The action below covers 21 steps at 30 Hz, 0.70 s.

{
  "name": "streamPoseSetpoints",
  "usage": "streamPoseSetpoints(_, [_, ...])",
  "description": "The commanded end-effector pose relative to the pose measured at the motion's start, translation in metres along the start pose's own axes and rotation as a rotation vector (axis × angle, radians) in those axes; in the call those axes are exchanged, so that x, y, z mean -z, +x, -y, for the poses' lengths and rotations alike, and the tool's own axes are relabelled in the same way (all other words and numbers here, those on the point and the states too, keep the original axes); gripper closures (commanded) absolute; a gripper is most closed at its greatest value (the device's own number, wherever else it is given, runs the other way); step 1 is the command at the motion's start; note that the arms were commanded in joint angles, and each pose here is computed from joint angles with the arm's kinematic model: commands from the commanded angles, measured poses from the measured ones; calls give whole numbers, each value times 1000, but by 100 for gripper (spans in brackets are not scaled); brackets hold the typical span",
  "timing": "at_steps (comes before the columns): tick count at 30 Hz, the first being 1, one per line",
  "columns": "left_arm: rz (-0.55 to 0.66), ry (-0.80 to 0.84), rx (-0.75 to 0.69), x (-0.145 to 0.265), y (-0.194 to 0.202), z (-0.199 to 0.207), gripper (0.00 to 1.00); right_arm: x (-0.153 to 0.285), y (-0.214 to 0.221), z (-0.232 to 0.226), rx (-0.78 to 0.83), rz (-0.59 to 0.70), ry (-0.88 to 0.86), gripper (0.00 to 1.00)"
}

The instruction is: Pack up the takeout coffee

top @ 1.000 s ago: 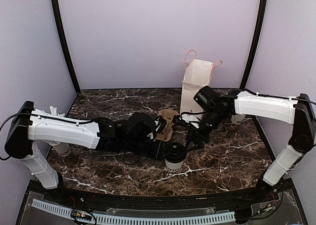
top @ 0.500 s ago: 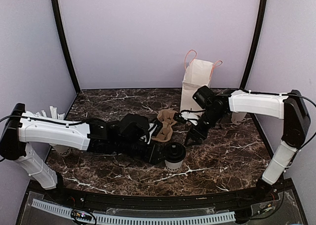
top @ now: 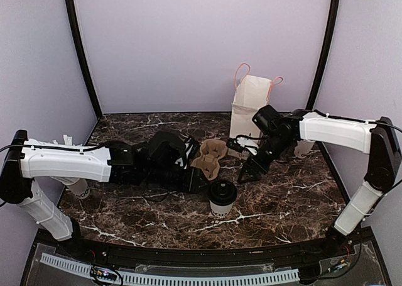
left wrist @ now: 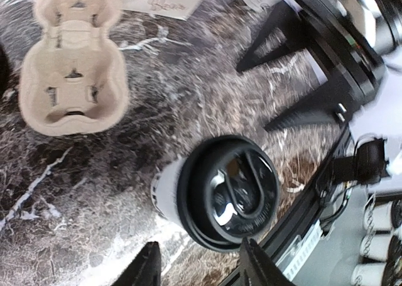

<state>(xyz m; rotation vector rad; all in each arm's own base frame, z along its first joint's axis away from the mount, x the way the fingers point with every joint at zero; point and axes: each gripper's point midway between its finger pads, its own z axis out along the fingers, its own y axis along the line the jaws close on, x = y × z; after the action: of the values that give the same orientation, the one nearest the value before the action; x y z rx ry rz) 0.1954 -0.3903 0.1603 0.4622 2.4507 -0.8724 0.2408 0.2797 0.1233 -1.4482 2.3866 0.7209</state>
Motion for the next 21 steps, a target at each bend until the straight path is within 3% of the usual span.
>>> streamPoseSetpoints(1, [16, 29, 141, 13, -14, -16, 59, 1, 22, -34, -141, -7, -231, 31])
streamPoseSetpoints(7, [-4, 95, 163, -2, -12, -11, 62, -9, 36, -61, -194, -22, -427, 32])
streamPoseSetpoints(21, [-44, 118, 199, -22, -2, -14, 66, -18, 24, -59, -216, -32, -501, 35])
